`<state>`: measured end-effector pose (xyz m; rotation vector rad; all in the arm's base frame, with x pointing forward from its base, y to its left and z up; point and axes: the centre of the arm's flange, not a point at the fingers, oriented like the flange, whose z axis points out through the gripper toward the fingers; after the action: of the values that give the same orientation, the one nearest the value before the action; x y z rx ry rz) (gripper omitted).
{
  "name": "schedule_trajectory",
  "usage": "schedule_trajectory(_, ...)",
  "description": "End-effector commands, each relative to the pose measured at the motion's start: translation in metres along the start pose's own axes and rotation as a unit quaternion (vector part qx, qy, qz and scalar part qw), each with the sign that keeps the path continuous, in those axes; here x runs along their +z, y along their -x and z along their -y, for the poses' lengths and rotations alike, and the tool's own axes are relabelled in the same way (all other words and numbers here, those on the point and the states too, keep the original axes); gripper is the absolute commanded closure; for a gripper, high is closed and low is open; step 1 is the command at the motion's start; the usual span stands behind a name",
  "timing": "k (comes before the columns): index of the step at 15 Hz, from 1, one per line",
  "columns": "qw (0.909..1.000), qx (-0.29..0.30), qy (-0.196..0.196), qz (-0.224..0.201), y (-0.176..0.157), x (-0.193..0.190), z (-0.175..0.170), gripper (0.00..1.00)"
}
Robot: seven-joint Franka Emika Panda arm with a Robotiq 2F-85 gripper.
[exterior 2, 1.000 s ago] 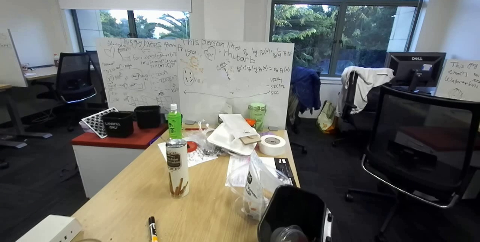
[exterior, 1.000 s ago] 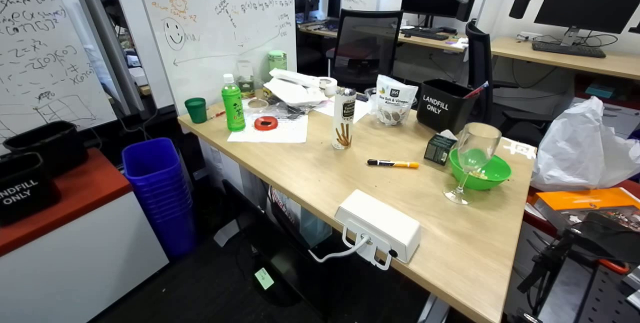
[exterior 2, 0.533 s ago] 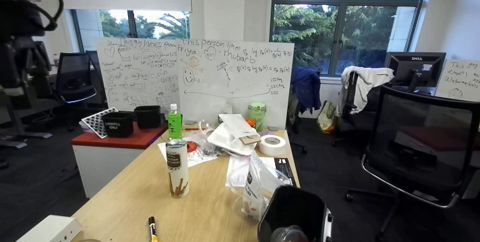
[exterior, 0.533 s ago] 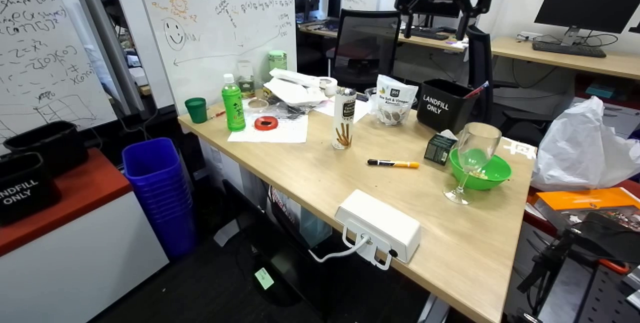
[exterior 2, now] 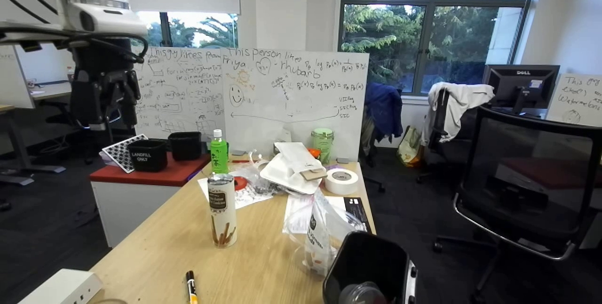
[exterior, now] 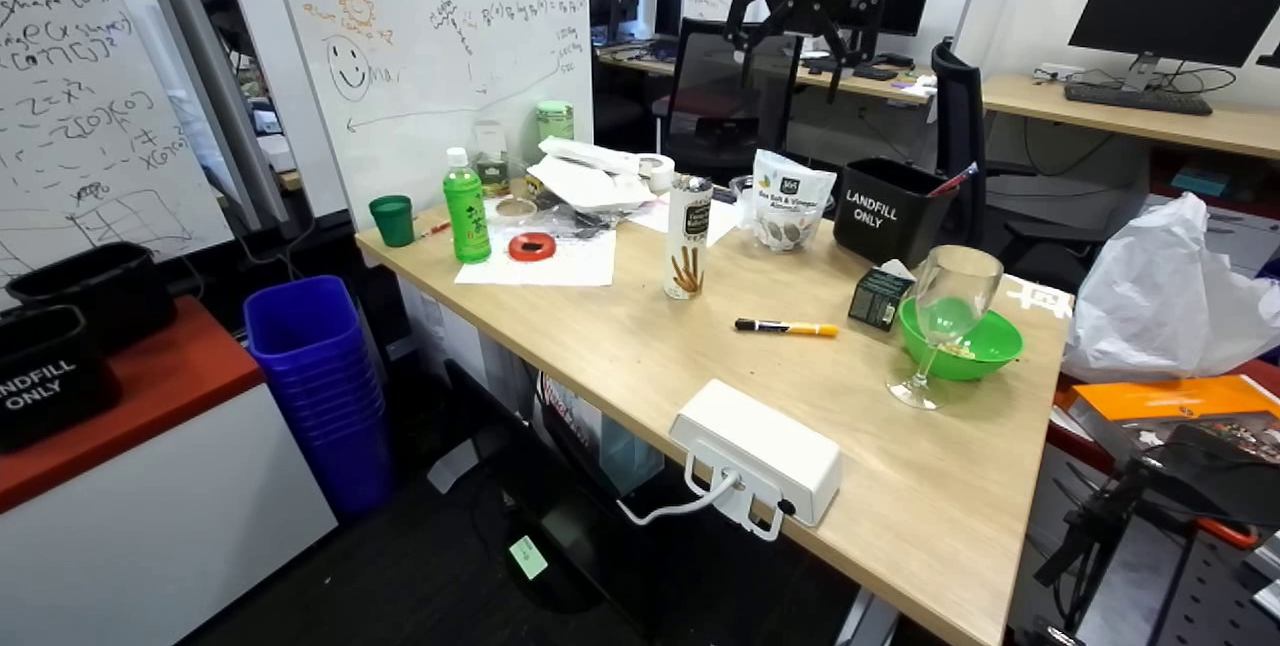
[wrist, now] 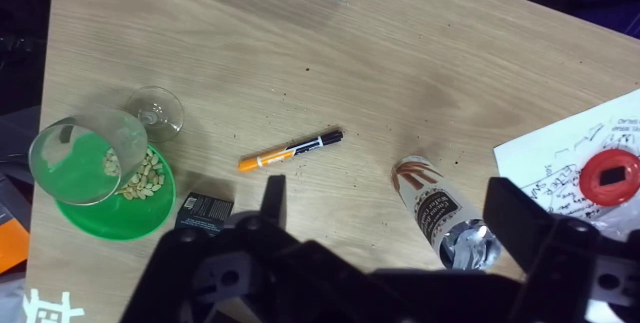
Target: Pick up the white cylindrical can and move it to the right.
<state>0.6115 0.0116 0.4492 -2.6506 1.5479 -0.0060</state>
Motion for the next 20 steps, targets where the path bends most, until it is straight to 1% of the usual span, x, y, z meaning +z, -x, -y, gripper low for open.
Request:
schedule_trajectory(1, 1.0000, -0.001, -0.001, -0.001, 0.001, -0.002, 0.000, 0.00)
schedule_trajectory(8, 1.0000, -0.002, -0.003, -0.002, 0.003, -0.006, 0.000, 0.00)
schedule_trajectory(9, 0.9999, 0.002, -0.003, 0.013, 0.000, -0.002, 0.003, 0.00)
schedule_trajectory(11, 0.9995, 0.026, -0.006, 0.014, -0.011, 0.007, 0.013, 0.00)
schedule_trajectory(12, 0.9991, 0.036, -0.014, 0.016, -0.018, 0.012, 0.020, 0.00)
schedule_trajectory(13, 0.9987, 0.048, -0.013, 0.012, -0.025, 0.017, 0.025, 0.00)
schedule_trajectory(15, 0.9966, 0.079, -0.022, 0.001, -0.043, 0.032, 0.038, 0.00)
schedule_trajectory(18, 0.9906, 0.132, -0.029, -0.018, -0.071, 0.060, 0.054, 0.00)
schedule_trajectory(20, 0.9859, 0.163, -0.029, -0.025, -0.086, 0.077, 0.058, 0.00)
